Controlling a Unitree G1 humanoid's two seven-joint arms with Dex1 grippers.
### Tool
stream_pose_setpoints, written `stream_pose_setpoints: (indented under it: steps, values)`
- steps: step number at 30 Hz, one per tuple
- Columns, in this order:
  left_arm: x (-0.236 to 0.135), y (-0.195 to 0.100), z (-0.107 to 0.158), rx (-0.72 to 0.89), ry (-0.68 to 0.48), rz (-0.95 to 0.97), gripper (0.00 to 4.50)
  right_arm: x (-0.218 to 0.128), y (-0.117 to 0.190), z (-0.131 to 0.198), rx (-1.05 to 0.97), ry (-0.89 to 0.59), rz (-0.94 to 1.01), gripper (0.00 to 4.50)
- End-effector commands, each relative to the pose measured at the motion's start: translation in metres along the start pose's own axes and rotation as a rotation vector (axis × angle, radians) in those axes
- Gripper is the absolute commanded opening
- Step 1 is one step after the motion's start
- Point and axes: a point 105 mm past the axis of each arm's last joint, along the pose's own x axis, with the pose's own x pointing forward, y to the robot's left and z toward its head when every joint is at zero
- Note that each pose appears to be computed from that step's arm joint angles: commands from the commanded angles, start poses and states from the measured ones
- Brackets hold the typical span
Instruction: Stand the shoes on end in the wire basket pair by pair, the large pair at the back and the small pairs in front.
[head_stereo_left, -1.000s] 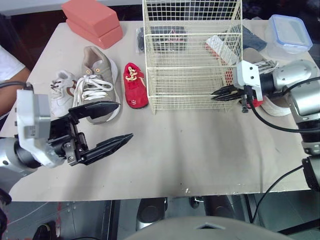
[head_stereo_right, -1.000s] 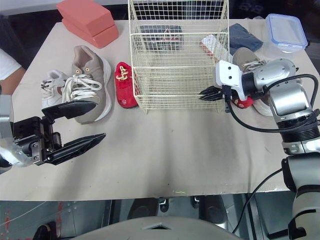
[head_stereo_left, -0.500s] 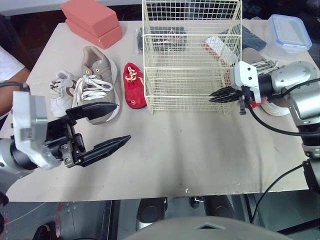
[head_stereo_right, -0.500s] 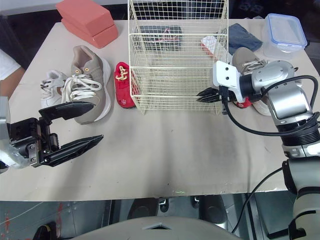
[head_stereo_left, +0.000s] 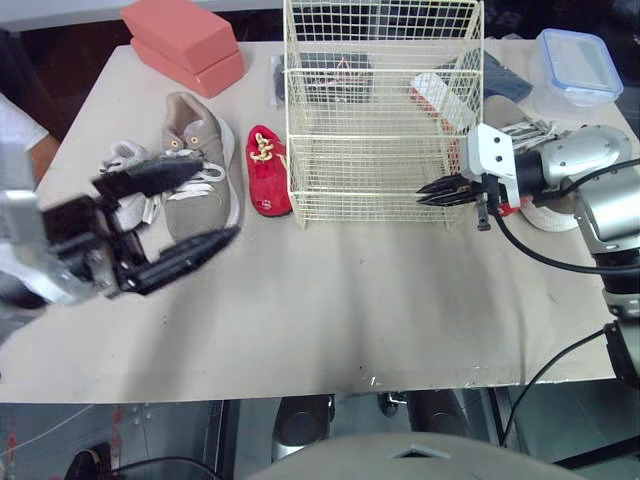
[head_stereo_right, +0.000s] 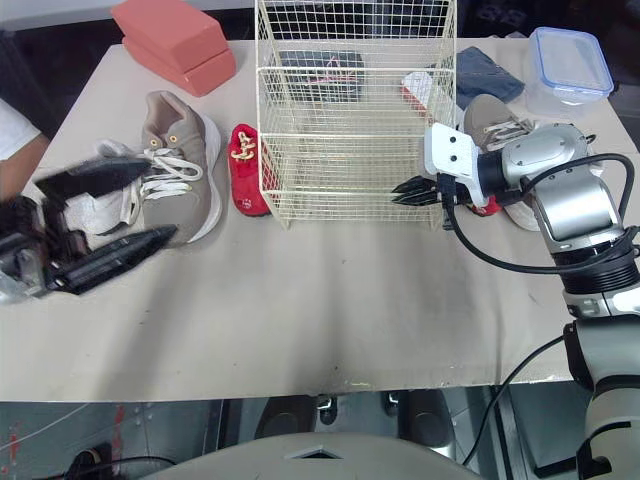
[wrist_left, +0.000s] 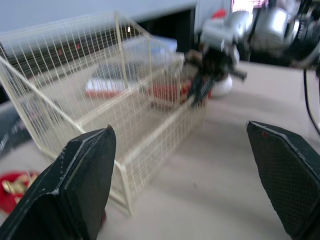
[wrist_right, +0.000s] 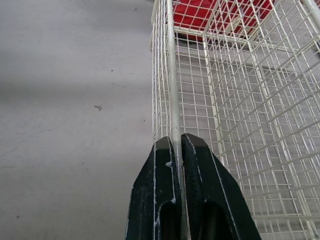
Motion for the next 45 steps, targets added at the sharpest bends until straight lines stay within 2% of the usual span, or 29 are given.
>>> stream_pose_setpoints:
  steps: [1,11,12,14,19,20,21,26,30,39,45]
  values:
    - [-0.006,0.009,-0.018,-0.013,0.002,0.047,4.50,-0.008,-0.005,0.013,-0.045,-0.048,-0.040,0.02]
    - [-0.007,0.012,-0.021,-0.003,-0.010,0.050,4.50,-0.016,-0.009,0.018,-0.032,-0.083,-0.079,0.02]
    - [-0.007,0.012,-0.021,-0.007,-0.012,0.048,4.50,-0.018,-0.009,0.019,-0.027,-0.090,-0.088,0.55]
    - [-0.006,0.011,-0.022,-0.018,-0.014,0.040,4.50,-0.023,-0.010,0.020,-0.012,-0.106,-0.104,1.28]
    - [-0.005,0.011,-0.023,-0.033,-0.015,0.027,4.50,-0.029,-0.008,0.024,0.012,-0.138,-0.129,3.70]
    - [-0.005,0.011,-0.023,-0.036,-0.015,0.022,4.50,-0.030,-0.007,0.025,0.020,-0.147,-0.130,4.11]
    - [-0.005,0.010,-0.023,-0.040,-0.016,0.014,4.50,-0.031,-0.006,0.027,0.026,-0.155,-0.131,4.32]
    - [0.000,0.007,-0.022,-0.062,-0.023,-0.029,4.50,-0.052,-0.004,0.032,0.087,-0.218,-0.213,4.32]
    - [0.011,-0.004,-0.018,-0.078,-0.032,-0.111,4.50,-0.091,-0.004,0.021,0.179,-0.223,-0.385,4.32]
    - [0.051,-0.020,-0.008,-0.104,-0.054,-0.303,4.50,-0.183,0.010,-0.056,0.403,-0.047,-0.873,4.32]
    - [0.069,-0.025,-0.005,-0.099,-0.051,-0.364,4.50,-0.203,0.025,-0.096,0.515,0.053,-1.020,4.32]
